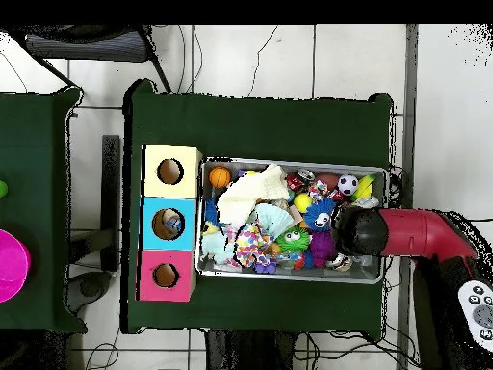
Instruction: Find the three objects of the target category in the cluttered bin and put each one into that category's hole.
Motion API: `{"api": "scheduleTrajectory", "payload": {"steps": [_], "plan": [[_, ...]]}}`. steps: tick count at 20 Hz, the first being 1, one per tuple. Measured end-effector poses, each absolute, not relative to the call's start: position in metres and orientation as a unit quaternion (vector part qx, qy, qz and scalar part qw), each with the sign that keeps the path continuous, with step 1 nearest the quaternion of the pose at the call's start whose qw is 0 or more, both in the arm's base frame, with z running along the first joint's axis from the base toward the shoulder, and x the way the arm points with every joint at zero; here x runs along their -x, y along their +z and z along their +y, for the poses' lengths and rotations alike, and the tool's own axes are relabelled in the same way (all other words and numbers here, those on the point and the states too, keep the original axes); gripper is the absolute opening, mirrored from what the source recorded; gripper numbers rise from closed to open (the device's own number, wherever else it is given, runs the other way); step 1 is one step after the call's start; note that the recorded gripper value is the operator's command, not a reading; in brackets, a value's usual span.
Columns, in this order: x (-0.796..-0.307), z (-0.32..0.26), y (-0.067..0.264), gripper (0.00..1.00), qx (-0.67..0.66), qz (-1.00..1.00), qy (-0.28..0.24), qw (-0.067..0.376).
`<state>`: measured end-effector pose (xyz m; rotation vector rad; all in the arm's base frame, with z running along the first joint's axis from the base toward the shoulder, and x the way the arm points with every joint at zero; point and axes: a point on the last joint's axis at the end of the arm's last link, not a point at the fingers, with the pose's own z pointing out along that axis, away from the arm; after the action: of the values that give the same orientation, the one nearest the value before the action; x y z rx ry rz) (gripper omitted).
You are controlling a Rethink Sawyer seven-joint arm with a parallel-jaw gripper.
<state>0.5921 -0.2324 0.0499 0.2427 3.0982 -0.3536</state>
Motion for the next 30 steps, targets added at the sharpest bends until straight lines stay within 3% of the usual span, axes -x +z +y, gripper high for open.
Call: {"api": "scheduleTrajectory", "payload": {"steps": [6, 22, 30], "plan": [[-0.589, -0.239, 0.053, 1.0, -0.081, 0.99, -0.119, 0.005], [-0.552, -0.248, 0.012, 1.0, -0.078, 0.989, -0.119, -0.039], [-0.537, -0.268, 0.024, 1.0, -0.078, 0.985, -0.147, -0.046]]}}
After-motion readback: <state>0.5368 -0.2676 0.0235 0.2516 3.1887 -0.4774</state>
